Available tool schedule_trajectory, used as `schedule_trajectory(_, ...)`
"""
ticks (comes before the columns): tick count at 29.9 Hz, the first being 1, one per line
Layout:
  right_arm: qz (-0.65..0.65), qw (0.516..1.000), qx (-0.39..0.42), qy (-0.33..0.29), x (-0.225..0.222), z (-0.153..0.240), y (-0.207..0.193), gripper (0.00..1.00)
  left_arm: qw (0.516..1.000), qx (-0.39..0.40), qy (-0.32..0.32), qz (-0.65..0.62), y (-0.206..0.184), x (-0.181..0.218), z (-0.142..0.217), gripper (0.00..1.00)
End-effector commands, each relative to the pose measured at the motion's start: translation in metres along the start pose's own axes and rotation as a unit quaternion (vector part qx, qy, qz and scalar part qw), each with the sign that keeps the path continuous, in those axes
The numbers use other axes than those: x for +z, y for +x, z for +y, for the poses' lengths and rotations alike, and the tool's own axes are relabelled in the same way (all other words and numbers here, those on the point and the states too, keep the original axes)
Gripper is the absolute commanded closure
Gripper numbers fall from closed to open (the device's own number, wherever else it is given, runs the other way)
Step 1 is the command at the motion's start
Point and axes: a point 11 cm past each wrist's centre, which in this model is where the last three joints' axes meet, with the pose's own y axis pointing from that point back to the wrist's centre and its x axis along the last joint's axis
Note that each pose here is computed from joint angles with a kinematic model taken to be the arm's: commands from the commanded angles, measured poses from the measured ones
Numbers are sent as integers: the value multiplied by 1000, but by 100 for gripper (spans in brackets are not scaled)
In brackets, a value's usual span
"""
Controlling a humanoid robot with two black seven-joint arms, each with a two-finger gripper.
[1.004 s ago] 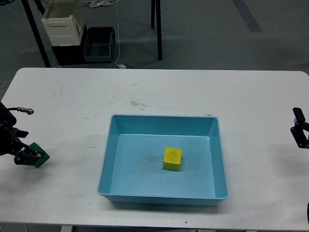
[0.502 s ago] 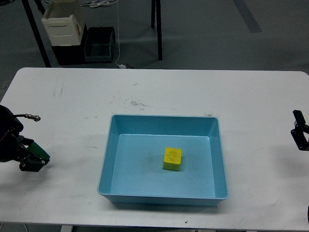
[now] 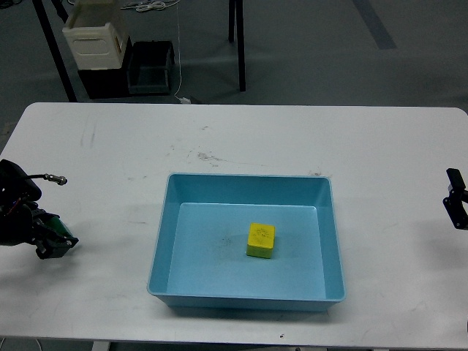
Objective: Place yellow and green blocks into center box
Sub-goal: 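Close the left gripper on the green cube, then lift the green cube and carry it into the tub beside the yellow cube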
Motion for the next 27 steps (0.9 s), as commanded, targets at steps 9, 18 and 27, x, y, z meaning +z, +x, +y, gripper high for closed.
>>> schedule_trajectory(9, 0, 1000, 2, -1, 0, 0, 0, 0, 1000, 8, 6, 1, 4, -5, 6, 83)
schedule_trajectory(18, 1, 1000, 5, -2, 1, 2, 2, 0, 981, 194, 18, 25, 119, -25, 129, 83)
schedule_trajectory(27, -6, 1000, 10, -2, 4, 4, 2, 0, 966, 229, -91, -80, 173, 71, 151, 83)
